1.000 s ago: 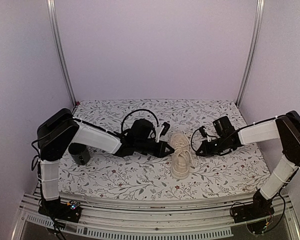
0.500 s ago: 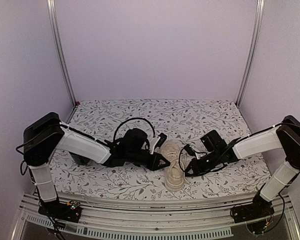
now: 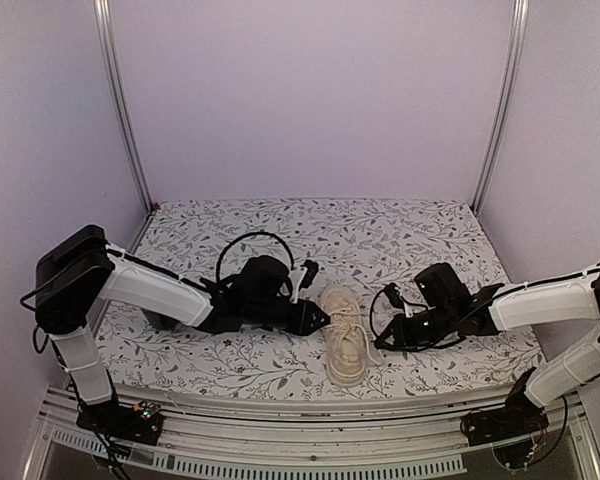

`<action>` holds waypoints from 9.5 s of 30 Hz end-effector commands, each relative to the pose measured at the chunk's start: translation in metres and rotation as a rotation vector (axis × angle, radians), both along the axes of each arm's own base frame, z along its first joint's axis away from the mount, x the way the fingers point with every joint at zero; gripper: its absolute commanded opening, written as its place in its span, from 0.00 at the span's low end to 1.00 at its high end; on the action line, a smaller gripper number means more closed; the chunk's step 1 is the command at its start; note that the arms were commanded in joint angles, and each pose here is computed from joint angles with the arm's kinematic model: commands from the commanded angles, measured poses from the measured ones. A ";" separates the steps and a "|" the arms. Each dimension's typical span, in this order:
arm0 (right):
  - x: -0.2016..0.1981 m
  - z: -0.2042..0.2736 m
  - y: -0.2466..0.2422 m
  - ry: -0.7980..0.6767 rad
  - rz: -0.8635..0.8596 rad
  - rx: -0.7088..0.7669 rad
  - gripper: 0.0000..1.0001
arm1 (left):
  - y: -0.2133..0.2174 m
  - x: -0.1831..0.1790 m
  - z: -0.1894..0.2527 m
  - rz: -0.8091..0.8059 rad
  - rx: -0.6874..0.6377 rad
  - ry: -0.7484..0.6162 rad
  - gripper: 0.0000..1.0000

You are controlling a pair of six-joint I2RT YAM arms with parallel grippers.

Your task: Tie the shoes

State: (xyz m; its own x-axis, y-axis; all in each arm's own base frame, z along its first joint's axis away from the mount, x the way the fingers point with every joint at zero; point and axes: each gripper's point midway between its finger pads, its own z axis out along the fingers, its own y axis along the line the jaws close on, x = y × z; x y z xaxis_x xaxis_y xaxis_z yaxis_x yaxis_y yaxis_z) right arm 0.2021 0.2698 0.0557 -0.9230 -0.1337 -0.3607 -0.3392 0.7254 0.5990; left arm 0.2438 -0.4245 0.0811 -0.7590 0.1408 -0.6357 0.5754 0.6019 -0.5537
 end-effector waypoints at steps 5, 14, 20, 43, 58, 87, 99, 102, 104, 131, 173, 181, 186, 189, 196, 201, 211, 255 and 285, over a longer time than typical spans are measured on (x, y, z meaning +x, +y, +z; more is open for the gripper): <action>-0.011 -0.034 -0.009 0.077 -0.041 -0.021 0.02 | -0.006 0.040 0.031 -0.012 0.138 -0.181 0.52; -0.011 -0.034 -0.011 0.066 -0.056 -0.011 0.02 | -0.043 0.055 0.016 -0.178 0.242 -0.238 0.63; -0.009 -0.034 -0.013 0.058 -0.075 -0.014 0.02 | -0.055 0.046 0.004 -0.288 0.294 -0.201 0.41; -0.008 -0.037 -0.014 0.064 -0.094 -0.016 0.02 | -0.082 0.015 -0.006 -0.437 0.459 -0.177 0.28; -0.004 -0.030 -0.017 0.041 -0.122 -0.009 0.02 | -0.073 0.005 -0.029 -0.461 0.572 -0.155 0.24; 0.076 0.092 -0.020 -0.308 -0.325 0.155 0.02 | -0.057 0.014 0.059 -0.216 0.025 -0.058 0.00; 0.138 0.134 0.051 -0.414 -0.122 0.243 0.02 | -0.050 0.014 0.064 -0.223 -0.126 -0.027 0.00; 0.145 0.126 0.061 -0.399 -0.096 0.244 0.02 | -0.044 0.014 0.066 -0.213 -0.169 -0.013 0.00; 0.147 0.124 0.066 -0.393 -0.085 0.251 0.02 | -0.043 0.014 0.068 -0.208 -0.191 -0.007 0.00; 0.152 0.138 0.083 -0.377 -0.060 0.342 0.02 | -0.052 0.020 0.020 -0.213 -0.141 0.108 0.15; 0.151 0.147 0.083 -0.375 -0.075 0.364 0.02 | -0.048 0.033 0.008 -0.126 0.005 0.065 0.31; 0.153 0.146 0.083 -0.378 -0.080 0.360 0.02 | -0.050 0.015 0.009 -0.171 0.049 0.075 0.31; 0.154 0.145 0.083 -0.379 -0.082 0.358 0.02 | -0.045 0.008 0.003 -0.178 0.074 0.104 0.30; 0.154 0.145 0.084 -0.378 -0.081 0.358 0.02 | -0.048 0.004 0.005 -0.197 0.051 0.110 0.28; 0.155 0.140 0.086 -0.370 -0.076 0.351 0.02 | -0.054 0.003 0.004 -0.213 0.032 0.116 0.12; 0.159 0.135 0.089 -0.368 -0.079 0.340 0.02 | -0.052 0.002 0.007 -0.208 0.025 0.111 0.00; 0.177 0.104 0.113 -0.294 -0.052 0.306 0.02 | -0.042 -0.001 0.028 -0.194 -0.068 0.037 0.00; 0.212 -0.027 0.038 -0.331 0.051 -0.429 0.38 | -0.031 0.016 0.031 -0.104 -0.101 0.029 0.00; 0.213 0.036 0.022 -0.457 -0.021 -0.318 0.02 | -0.029 0.018 0.032 -0.091 -0.098 0.026 0.00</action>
State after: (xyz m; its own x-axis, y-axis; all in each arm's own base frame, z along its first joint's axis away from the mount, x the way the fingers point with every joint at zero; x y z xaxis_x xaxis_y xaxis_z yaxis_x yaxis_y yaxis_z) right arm 0.4163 0.2916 0.0216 -0.7491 -0.3689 -0.5502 -0.4750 0.8781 0.0579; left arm 0.2552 -0.4552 0.0936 -0.7787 0.1851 -0.5994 0.5991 0.5032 -0.6229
